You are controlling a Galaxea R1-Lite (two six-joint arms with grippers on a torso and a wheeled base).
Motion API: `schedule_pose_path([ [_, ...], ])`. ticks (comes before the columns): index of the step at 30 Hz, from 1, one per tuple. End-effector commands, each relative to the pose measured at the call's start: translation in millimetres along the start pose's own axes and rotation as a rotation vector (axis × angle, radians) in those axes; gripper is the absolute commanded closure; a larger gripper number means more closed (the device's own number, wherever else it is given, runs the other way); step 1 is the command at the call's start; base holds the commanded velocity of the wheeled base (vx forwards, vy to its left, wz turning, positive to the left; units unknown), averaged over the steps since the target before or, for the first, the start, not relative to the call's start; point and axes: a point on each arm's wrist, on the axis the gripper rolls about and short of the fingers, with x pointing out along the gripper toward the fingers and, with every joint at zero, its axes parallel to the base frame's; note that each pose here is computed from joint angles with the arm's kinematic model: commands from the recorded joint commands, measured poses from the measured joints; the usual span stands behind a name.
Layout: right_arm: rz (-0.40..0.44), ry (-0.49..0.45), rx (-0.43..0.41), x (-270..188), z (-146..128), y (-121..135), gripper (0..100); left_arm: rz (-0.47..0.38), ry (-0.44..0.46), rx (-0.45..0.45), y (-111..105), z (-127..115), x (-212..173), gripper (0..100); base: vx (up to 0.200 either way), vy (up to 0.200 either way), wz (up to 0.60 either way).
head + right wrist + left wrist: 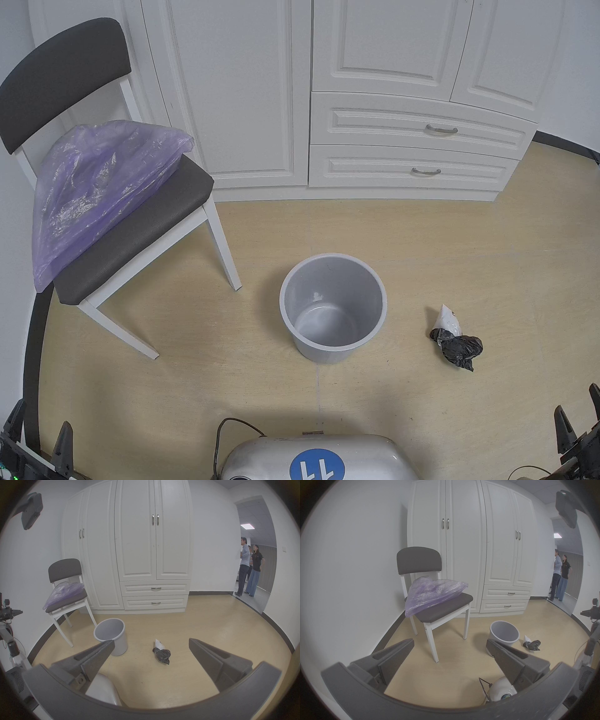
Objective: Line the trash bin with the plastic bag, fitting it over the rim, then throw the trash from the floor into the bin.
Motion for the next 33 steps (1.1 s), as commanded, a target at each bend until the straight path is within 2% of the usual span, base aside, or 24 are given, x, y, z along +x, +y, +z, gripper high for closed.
schedule_pose_path([
  [1, -0.003, 0.002, -0.003, 0.0, -5.3, -0.1, 0, 0.003, 0.002, -0.007, 0.1, -5.3, 0.1, 0, 0.0, 0.0, 0.0],
  [12, 0.004, 0.002, -0.026, 0.0, -5.3, 0.2, 0, 0.001, 0.002, 0.004, 0.0, -5.3, 0.1, 0, 0.0, 0.0, 0.0],
  [19, 0.011, 0.001, -0.043, 0.0, -5.3, 0.3, 0, -0.039, -0.003, 0.052, -0.9, -4.8, 0.0, 0, 0.0, 0.0, 0.0],
  [25, 0.014, 0.0, -0.043, 0.0, -5.1, 0.4, 0, -0.039, -0.005, 0.053, -0.9, -4.7, 0.0, 0, 0.0, 0.0, 0.0],
  [28, 0.014, -0.003, -0.038, 0.0, -4.8, 0.5, 0, -0.032, -0.002, 0.038, -0.8, -5.0, 0.1, 0, 0.0, 0.0, 0.0],
  [31, 0.011, -0.006, -0.018, 0.0, -4.5, 0.3, 0, 0.013, -0.003, -0.04, 0.2, -4.6, -0.1, 0, 0.0, 0.0, 0.0],
  [33, 0.01, -0.031, 0.013, -0.8, -0.1, 0.2, 0, 0.018, -0.003, -0.053, 0.4, -4.6, -0.1, 0, 0.0, 0.0, 0.0],
])
